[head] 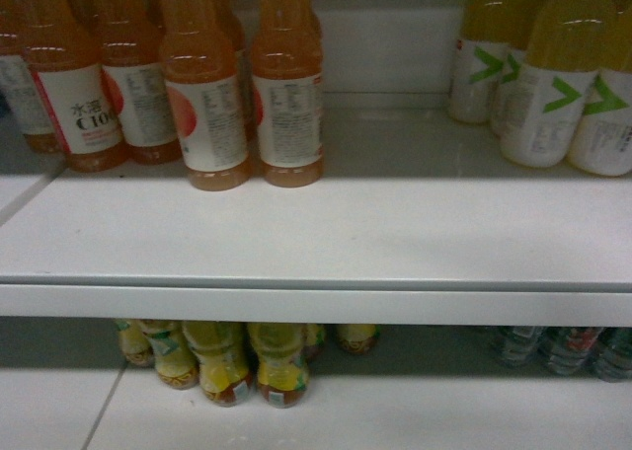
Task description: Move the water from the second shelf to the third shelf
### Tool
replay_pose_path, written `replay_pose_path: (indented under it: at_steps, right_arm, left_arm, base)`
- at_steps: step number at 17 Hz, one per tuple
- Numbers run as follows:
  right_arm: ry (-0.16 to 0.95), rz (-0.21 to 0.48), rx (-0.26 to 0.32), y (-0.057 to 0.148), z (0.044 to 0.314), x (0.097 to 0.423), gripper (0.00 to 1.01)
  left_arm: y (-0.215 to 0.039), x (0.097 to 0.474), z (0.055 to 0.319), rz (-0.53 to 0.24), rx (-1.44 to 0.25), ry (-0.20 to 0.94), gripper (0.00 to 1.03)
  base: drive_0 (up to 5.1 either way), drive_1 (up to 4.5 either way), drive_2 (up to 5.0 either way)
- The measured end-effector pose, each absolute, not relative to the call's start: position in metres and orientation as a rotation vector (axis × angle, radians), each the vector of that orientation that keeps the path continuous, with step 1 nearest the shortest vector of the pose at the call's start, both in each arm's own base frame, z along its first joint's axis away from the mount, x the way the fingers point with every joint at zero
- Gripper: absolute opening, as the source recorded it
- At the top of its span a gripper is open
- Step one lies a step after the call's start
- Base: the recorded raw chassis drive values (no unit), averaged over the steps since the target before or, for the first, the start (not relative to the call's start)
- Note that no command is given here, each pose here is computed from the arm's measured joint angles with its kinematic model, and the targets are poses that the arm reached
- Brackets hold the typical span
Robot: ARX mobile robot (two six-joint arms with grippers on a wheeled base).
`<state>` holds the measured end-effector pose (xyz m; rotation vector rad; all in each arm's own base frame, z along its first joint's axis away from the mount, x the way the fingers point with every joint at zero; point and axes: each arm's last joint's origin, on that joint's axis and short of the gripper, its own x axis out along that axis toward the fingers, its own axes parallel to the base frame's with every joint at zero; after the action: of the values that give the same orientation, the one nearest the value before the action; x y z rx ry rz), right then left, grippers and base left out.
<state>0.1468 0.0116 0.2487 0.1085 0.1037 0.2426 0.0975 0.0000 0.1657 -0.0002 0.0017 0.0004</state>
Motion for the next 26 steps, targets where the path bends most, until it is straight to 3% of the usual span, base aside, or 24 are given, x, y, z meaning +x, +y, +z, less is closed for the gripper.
replay_pose_path:
  at_steps: [26]
  right_arm:
    - [0.105, 0.243, 0.111, 0.0117, 0.2486, 0.1468, 0.41]
  left_arm:
    - [0.0000, 0.0975, 0.1660, 0.001, 0.000, -0.001, 0.98]
  base:
    - [-5.0, 2.43, 2.4]
